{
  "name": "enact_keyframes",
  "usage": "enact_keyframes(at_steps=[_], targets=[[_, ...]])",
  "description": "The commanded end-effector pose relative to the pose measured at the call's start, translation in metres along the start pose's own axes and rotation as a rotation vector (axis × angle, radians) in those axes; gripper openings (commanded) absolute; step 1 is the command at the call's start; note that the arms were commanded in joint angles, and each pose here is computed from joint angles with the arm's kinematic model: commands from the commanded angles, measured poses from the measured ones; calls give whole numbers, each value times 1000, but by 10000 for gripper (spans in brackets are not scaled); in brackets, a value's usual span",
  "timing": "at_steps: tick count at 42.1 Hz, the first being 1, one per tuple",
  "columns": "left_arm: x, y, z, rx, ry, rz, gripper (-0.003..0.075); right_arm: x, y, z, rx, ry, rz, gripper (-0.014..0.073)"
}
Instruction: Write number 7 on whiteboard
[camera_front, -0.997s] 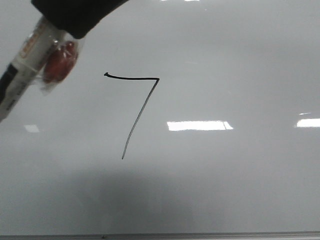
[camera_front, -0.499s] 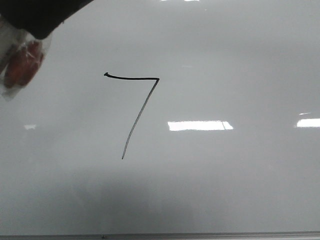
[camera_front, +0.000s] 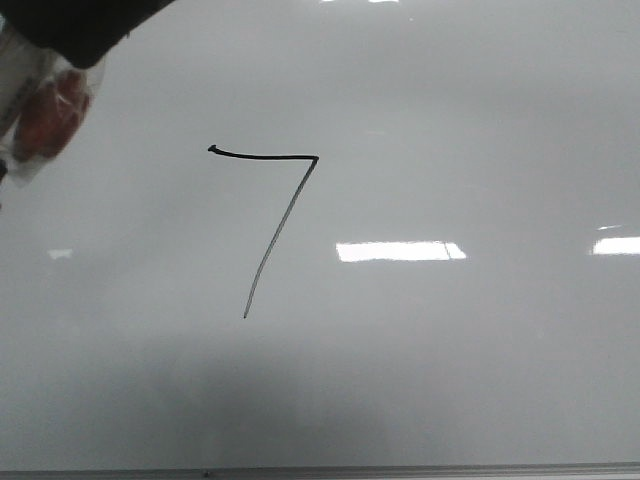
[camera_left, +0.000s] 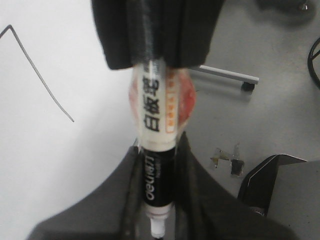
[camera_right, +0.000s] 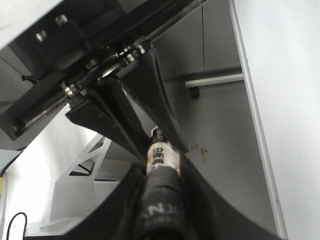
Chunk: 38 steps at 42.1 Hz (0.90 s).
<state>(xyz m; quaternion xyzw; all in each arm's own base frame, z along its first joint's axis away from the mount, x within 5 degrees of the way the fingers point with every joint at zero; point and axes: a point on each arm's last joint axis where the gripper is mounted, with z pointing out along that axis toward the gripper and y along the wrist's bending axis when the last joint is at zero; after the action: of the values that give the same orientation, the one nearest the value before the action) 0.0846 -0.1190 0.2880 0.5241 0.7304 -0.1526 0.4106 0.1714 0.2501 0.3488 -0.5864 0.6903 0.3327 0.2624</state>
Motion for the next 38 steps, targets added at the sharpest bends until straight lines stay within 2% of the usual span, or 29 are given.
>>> enact_keyframes(at_steps=[1,3,5,15,21,29,35,38], targets=[[-17,4,-7,-31,-111,-1,-20,-19,7,-20,42,-137,-3,382],[-17,4,-7,-31,-112,-1,-20,-21,7,-23,56,-155,-6,460],[-17,4,-7,-31,-112,-1,-20,-24,8,-28,82,-184,-10,496],[-17,10,-7,-63,-119,-34,-20,-25,4,-78,271,-349,42,490],[-17,18,-7,-109,-138,-96,-20,-1,6,-112,392,-406,107,428],[-14,27,-9,-160,-133,-135,-20,59,25,-147,633,-523,216,352],[-14,30,-9,-184,-143,-146,-20,103,48,-156,785,-634,301,251],[-15,31,-9,-188,-151,-146,-20,126,62,-153,831,-672,323,169]])
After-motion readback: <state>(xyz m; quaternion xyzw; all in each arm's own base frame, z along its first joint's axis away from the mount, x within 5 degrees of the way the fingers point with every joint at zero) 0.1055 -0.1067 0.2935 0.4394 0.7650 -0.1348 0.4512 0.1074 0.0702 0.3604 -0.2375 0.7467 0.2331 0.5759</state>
